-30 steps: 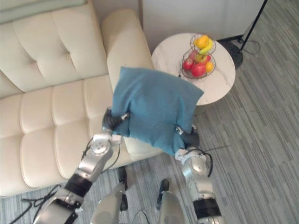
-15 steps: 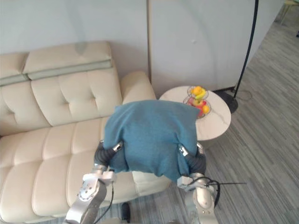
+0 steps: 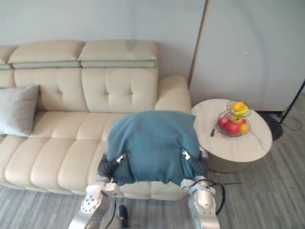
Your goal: Pick up cushions and gather them together orderly.
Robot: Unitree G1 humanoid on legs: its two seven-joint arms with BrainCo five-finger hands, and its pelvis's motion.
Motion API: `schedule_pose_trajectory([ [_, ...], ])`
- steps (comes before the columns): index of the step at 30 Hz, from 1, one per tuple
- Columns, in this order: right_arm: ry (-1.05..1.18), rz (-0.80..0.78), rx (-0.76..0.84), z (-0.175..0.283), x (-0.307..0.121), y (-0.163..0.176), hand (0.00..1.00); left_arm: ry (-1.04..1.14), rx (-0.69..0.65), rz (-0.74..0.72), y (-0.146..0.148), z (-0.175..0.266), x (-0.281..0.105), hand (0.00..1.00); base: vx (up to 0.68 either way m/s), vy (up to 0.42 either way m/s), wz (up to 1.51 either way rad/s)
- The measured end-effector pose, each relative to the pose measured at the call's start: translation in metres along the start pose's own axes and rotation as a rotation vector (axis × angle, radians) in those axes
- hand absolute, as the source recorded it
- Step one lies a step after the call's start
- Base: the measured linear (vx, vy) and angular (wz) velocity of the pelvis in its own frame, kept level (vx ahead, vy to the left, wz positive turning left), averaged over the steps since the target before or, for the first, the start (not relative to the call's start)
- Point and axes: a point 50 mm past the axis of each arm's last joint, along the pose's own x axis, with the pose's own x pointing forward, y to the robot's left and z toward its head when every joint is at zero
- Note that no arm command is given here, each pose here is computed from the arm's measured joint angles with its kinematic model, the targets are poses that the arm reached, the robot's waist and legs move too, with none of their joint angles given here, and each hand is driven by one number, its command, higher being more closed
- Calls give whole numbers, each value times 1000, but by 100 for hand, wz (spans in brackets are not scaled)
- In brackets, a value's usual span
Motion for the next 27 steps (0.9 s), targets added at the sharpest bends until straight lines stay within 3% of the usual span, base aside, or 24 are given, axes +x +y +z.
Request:
schedule_pose_trajectory([
  [3,6,-71,-47,-1,2,-16,100,36,-4,-54,-14,-9,4,100,129,469,53],
  [7,60,-88,-14,-12,3,-8,100,61,89,-68,-3,-13,17,100,103,511,43],
  [12,106,-76,4,-22,2,-2,100,75,90,-63,5,-15,13,100,149,474,7],
  [21,84,-62,-24,-14,1,-8,100,49,98,-96,-2,-7,14,100,273,140,35],
  [27,-120,-48,1,31,-2,-6,100,-11,39,-125,-14,5,9,100,282,92,-4],
])
